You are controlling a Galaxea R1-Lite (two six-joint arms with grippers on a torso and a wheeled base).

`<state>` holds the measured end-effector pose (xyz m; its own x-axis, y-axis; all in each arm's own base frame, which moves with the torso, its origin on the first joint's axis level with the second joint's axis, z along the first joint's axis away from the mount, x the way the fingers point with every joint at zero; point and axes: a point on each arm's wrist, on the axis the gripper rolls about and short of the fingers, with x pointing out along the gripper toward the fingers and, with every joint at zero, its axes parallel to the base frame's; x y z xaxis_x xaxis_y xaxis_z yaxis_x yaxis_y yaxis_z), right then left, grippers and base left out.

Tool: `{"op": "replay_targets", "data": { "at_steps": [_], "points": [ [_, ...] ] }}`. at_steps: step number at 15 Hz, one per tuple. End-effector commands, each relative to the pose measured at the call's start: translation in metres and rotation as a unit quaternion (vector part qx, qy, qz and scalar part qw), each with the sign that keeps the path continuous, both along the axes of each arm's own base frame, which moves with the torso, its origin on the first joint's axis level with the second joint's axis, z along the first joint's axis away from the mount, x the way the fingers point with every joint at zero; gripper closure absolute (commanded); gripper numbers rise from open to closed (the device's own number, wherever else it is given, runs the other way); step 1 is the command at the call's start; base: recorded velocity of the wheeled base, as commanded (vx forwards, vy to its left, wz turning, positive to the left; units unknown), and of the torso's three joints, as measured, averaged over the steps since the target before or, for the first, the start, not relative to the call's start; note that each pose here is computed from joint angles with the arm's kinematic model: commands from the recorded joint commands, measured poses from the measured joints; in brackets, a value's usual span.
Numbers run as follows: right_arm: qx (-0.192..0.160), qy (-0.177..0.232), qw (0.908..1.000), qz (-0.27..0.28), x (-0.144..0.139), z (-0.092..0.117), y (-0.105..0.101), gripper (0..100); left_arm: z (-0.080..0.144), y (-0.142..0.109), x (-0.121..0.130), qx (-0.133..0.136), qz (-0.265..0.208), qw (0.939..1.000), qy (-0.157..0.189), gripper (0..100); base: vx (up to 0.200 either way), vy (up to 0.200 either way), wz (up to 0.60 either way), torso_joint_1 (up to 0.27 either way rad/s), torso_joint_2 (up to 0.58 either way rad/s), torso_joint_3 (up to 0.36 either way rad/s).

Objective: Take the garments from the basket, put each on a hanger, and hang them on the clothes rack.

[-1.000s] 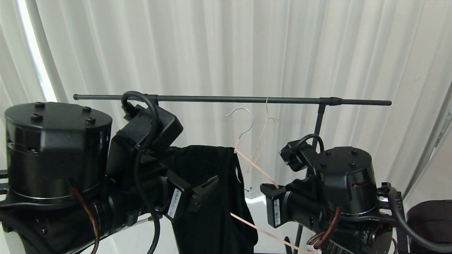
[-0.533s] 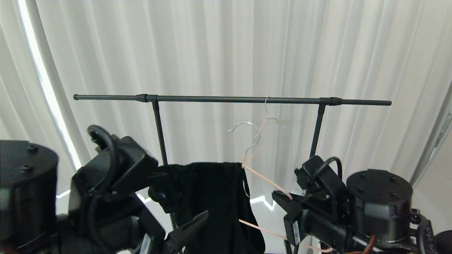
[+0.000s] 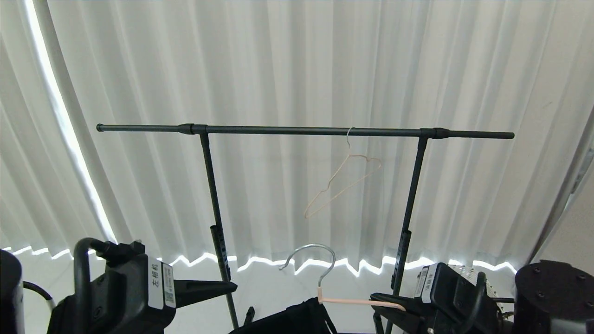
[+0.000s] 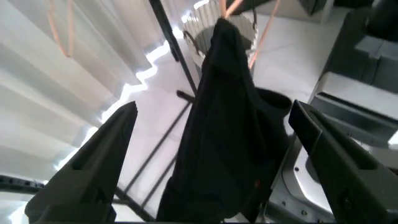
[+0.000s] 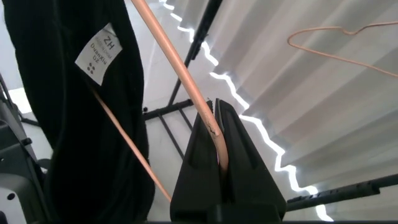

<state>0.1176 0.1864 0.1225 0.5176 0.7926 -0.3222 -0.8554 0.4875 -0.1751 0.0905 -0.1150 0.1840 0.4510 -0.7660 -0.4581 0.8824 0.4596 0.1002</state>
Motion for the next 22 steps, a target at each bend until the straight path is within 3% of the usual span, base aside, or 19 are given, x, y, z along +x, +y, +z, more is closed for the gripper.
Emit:
{"op": "replay_targets", "data": {
  "at_steps": [1, 7, 11, 12, 20, 21, 22],
  "points": [
    [0.003, -0.002, 1.0000, 0.006, -0.003, 0.001, 0.000, 100, -0.010, -0.005, 0.003, 0.020, -0.003, 0.9996, 0.018, 0, 0.000, 0.000, 0.00, 0.000, 0.00, 0.000],
    [0.015, -0.017, 0.9991, 0.035, -0.014, 0.009, 0.006, 100, -0.025, -0.017, 0.016, 0.055, 0.007, 0.9971, 0.052, 0, 0.000, 0.000, 0.00, 0.000, 0.00, 0.000],
    [0.022, -0.021, 0.9985, 0.046, -0.019, 0.013, 0.009, 100, -0.029, -0.019, 0.019, 0.061, 0.011, 0.9961, 0.063, 0, 0.000, 0.000, 0.00, 0.000, 0.00, 0.000],
    [0.022, -0.021, 0.9985, 0.046, -0.019, 0.013, 0.009, 100, -0.029, -0.019, 0.019, 0.061, 0.011, 0.9960, 0.064, 100, 0.000, 0.000, 0.00, 0.000, 0.00, 0.000],
    [0.020, -0.020, 0.9985, 0.047, -0.020, 0.012, 0.008, 100, -0.029, -0.020, 0.020, 0.061, 0.013, 0.9960, 0.063, 100, 0.000, 0.000, 0.00, 0.000, 0.00, 0.000],
    [0.019, -0.020, 0.9985, 0.047, -0.020, 0.011, 0.008, 0, -0.029, -0.020, 0.020, 0.058, 0.013, 0.9964, 0.060, 100, 0.000, 0.000, 0.00, 0.000, 0.00, 0.000],
    [0.019, -0.020, 0.9985, 0.046, -0.020, 0.011, 0.008, 0, -0.028, -0.021, 0.021, 0.056, 0.014, 0.9967, 0.058, 100, 0.000, 0.000, 0.00, 0.000, 0.00, 0.000]
  ]
}}
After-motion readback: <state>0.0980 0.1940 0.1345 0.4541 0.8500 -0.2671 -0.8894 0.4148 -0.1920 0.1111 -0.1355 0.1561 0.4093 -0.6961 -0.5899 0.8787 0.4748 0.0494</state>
